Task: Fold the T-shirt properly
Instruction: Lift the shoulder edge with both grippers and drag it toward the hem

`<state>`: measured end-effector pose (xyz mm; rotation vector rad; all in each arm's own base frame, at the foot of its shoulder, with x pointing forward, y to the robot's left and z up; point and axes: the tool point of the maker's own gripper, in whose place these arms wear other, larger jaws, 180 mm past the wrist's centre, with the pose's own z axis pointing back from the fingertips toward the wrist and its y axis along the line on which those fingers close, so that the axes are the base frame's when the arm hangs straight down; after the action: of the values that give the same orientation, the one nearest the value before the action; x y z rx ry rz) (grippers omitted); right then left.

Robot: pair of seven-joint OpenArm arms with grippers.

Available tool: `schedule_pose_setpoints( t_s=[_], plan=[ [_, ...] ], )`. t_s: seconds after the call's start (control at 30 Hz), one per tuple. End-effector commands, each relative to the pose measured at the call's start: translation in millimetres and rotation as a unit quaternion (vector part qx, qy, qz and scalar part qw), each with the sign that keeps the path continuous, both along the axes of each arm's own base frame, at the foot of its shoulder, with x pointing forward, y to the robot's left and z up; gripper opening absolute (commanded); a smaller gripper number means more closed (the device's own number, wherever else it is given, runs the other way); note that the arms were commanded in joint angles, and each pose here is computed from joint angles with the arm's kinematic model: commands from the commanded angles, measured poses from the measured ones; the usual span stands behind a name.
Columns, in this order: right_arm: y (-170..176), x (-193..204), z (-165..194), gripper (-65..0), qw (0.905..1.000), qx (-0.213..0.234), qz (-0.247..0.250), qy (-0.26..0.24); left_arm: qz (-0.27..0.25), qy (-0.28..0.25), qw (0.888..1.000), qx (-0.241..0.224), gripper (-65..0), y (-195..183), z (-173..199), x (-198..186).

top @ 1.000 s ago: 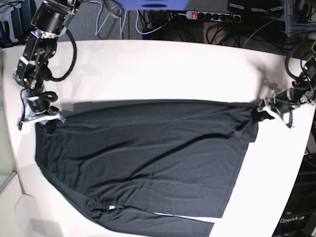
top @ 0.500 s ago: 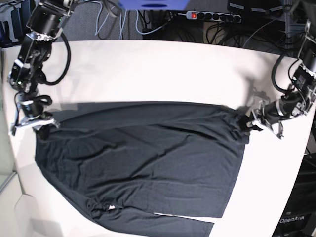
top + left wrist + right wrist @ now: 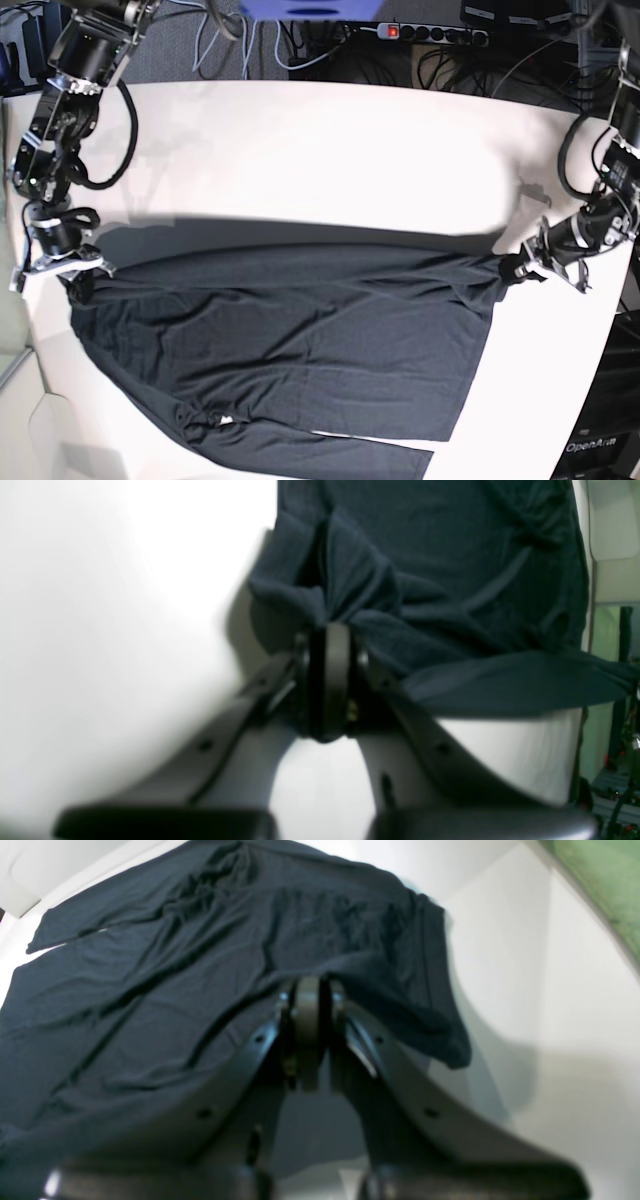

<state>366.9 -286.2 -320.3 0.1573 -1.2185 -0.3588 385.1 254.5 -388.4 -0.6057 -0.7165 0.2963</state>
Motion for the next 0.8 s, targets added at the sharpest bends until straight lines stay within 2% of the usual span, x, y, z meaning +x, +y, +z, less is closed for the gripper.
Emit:
schedule_pose_setpoints(
  t_s=[0.0,0.17,0.3,0.5,0.77],
  plan=[
    [-6,8,23,-64.8,0.9993,-0.011,-0.002,-0.035,0.015,-0.039,0.999,0.002,-65.0,11,28,21],
    [-5,15,30,-64.8,0.9989,-0.011,-0.001,-0.045,0.045,-0.049,0.998,0.010,-65.0,21,46,42],
    [2,19,32,-64.8,0.9988,-0.019,0.014,-0.043,0.061,-0.064,0.996,0.002,-65.0,14,66,66],
    [10,25,36,-64.8,0.9981,-0.026,0.030,-0.048,0.088,-0.053,0.995,-0.010,-65.0,8,69,82],
    [2,34,53,-64.8,0.9963,-0.049,0.037,-0.060,0.112,-0.039,0.993,-0.005,-65.0,24,61,83]
  ],
)
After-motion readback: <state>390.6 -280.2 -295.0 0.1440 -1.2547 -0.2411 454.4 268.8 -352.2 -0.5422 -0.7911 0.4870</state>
